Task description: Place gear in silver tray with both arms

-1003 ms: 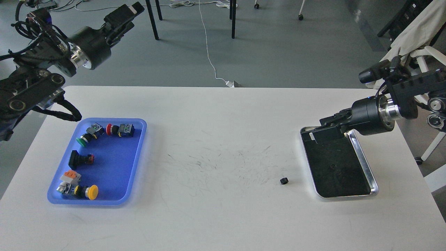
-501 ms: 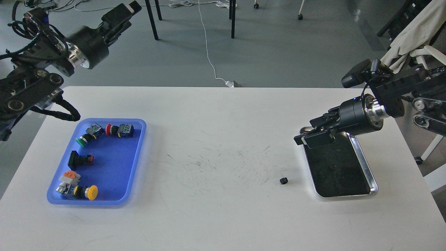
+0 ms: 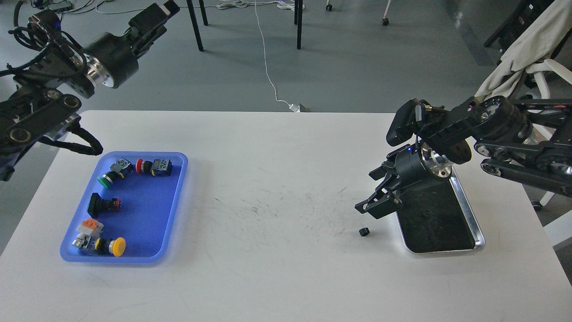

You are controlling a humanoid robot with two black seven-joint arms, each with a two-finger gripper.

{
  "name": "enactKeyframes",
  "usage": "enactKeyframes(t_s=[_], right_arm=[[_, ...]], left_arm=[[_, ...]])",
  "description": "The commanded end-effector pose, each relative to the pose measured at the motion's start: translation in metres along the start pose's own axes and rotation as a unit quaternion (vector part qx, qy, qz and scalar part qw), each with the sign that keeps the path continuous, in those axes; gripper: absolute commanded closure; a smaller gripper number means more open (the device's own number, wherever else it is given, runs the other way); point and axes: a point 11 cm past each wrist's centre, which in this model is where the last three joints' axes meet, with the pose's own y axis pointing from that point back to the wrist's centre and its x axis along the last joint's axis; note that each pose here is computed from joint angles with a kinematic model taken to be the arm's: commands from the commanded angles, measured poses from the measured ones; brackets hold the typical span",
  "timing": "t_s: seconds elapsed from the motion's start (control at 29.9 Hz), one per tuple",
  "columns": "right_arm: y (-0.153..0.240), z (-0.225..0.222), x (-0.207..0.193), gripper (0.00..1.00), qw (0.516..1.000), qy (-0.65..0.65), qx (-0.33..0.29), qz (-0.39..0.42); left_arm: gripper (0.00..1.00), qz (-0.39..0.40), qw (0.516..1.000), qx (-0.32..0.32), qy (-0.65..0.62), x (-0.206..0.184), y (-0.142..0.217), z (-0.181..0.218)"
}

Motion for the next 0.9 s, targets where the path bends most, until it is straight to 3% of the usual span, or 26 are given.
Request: enactKeyframes(t_s=[0.0,0.27,0.87], right_arm=[[-0.008,-0.004,-0.006,0.05,1.000,0.018,0.001,-0.025],[-0.023,-0.004,-0.025,0.08,0.997,0.025,0.004,-0.070],[-0.056,-0.010,-0.020,0.21,0.996,0.032,0.016,-0.085]], left_arm=[[0.15,0.000,1.000,0.003,0.004,-0.002,0.002,-0.003],[0.15,0.004,1.000,0.008,0.003,-0.002,0.004,-0.007],[0.15,0.018,1.000,0.023,0.006,0.008,0.015,-0.018]])
